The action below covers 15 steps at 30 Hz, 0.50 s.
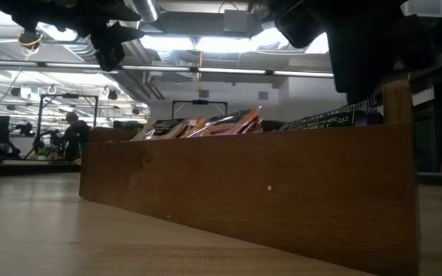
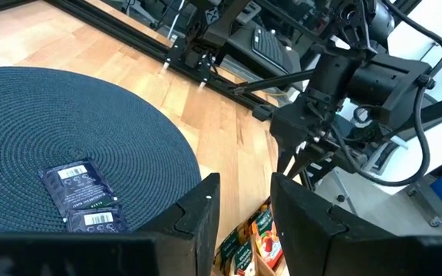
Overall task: Pick & Place Tea
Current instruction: Adjust the violet tea bags inside the right section of the wooden organizer
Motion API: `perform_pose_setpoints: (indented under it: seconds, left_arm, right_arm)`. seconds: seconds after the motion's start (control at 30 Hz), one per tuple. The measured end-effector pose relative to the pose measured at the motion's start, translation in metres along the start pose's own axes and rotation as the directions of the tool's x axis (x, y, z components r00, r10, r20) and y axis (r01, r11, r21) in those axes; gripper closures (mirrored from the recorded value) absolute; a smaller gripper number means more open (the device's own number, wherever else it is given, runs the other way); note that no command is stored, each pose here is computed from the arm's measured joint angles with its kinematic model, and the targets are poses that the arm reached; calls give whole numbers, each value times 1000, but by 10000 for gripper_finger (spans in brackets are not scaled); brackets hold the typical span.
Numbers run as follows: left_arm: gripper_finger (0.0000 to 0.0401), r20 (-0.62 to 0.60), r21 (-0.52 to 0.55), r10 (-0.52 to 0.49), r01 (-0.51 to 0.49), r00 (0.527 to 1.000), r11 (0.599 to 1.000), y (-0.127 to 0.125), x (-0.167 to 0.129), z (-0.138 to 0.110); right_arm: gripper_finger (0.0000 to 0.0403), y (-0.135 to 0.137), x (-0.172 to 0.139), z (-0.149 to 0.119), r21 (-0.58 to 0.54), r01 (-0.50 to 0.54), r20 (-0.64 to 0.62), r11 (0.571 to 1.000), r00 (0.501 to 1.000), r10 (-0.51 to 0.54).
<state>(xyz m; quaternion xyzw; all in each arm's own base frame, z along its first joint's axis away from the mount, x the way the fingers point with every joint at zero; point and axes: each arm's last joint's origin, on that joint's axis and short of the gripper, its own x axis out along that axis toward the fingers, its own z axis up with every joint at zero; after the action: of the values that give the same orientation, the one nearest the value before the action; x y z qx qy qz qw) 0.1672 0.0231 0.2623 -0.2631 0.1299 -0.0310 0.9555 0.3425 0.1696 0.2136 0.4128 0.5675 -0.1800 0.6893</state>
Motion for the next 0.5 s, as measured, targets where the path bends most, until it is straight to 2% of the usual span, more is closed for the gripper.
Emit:
perform_pose_setpoints:
  seconds: [0.37, 0.5]
  left_arm:
    - [287, -1, 0, -1, 1, 1000, 1000, 0, 0, 0]
    - [287, -3, 0, -2, 2, 1000, 1000, 0, 0, 0]
  right_arm:
    - [330, 0, 9, 0, -5, 5, -26, 1000, 1000, -5]
    - [351, 0, 11, 1, -5, 4, -29, 1000, 1000, -5]
